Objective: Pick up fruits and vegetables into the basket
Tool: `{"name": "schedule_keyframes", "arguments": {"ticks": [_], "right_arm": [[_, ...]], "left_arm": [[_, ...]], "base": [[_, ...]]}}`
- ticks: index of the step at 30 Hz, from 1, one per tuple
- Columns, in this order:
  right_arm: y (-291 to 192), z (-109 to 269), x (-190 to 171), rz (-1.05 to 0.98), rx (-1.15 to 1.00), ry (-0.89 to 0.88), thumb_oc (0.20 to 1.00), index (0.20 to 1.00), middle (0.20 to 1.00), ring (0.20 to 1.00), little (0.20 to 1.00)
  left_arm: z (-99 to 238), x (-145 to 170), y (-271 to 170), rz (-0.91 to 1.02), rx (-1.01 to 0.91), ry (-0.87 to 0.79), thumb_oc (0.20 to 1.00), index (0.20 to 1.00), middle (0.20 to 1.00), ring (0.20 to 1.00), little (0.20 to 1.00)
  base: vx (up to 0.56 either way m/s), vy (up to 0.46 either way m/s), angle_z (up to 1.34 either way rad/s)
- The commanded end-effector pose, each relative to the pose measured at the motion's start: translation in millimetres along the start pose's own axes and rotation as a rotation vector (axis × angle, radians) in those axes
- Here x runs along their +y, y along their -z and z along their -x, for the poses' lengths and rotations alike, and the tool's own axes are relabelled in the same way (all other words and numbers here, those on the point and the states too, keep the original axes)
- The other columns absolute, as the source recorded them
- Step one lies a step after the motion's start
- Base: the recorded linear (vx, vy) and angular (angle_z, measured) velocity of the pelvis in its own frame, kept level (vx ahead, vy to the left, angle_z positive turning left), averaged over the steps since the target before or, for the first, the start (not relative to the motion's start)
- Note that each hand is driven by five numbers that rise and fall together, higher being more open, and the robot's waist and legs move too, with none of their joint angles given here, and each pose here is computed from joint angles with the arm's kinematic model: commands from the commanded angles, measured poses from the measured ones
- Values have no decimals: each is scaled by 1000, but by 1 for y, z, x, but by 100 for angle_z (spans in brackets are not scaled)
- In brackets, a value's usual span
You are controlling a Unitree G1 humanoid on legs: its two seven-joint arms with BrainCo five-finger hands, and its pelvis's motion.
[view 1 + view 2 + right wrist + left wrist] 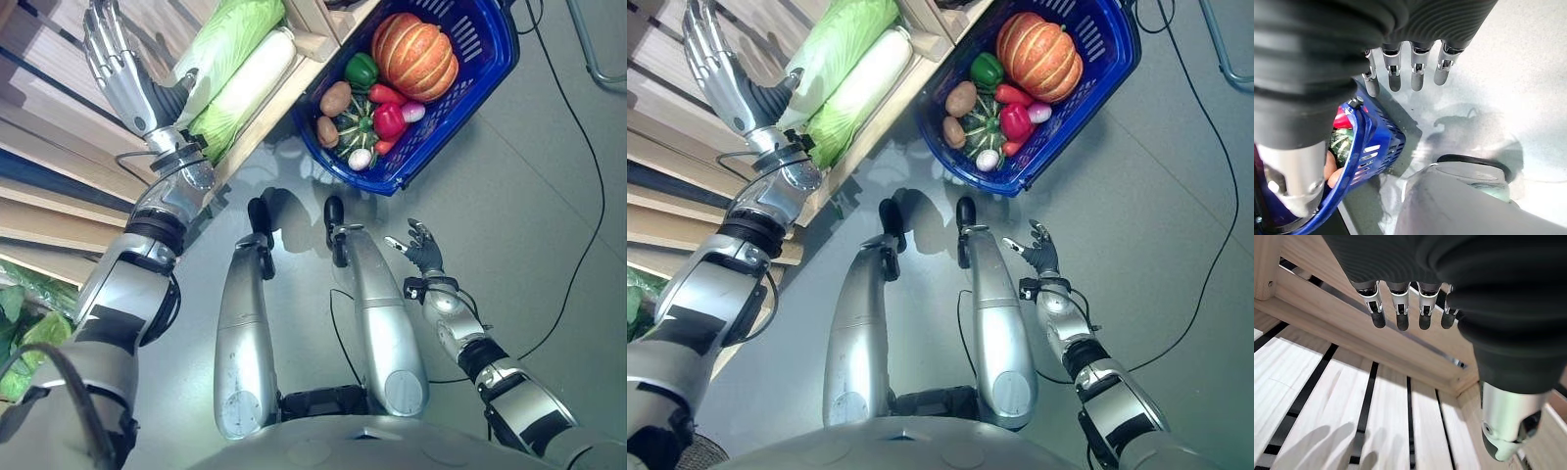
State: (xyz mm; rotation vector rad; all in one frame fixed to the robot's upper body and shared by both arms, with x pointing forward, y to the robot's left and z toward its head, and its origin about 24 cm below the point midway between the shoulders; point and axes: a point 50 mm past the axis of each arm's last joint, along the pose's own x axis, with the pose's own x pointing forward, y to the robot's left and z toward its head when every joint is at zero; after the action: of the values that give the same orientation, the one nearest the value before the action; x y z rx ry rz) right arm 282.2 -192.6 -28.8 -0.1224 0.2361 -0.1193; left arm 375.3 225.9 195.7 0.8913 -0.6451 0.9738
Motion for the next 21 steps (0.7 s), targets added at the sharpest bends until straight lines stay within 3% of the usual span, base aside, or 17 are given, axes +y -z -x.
{"name": "schedule_keyframes", "arguments": {"ticks": [1, 21], "right_arm": [[5, 12, -5, -14, -16, 8, 1000, 1000, 1000, 1000, 1000], [-12, 10, -3, -13, -98, 4, 1000, 1000, 1000, 1000, 1000]], "left_arm": [[-13, 7, 15, -81, 41, 13, 1000, 1000, 1000, 1000, 1000], [-20, 2, 27, -221, 182, 108, 1000, 1000, 1000, 1000, 1000]], "base": [[34, 29, -2], [0, 22, -3]]}}
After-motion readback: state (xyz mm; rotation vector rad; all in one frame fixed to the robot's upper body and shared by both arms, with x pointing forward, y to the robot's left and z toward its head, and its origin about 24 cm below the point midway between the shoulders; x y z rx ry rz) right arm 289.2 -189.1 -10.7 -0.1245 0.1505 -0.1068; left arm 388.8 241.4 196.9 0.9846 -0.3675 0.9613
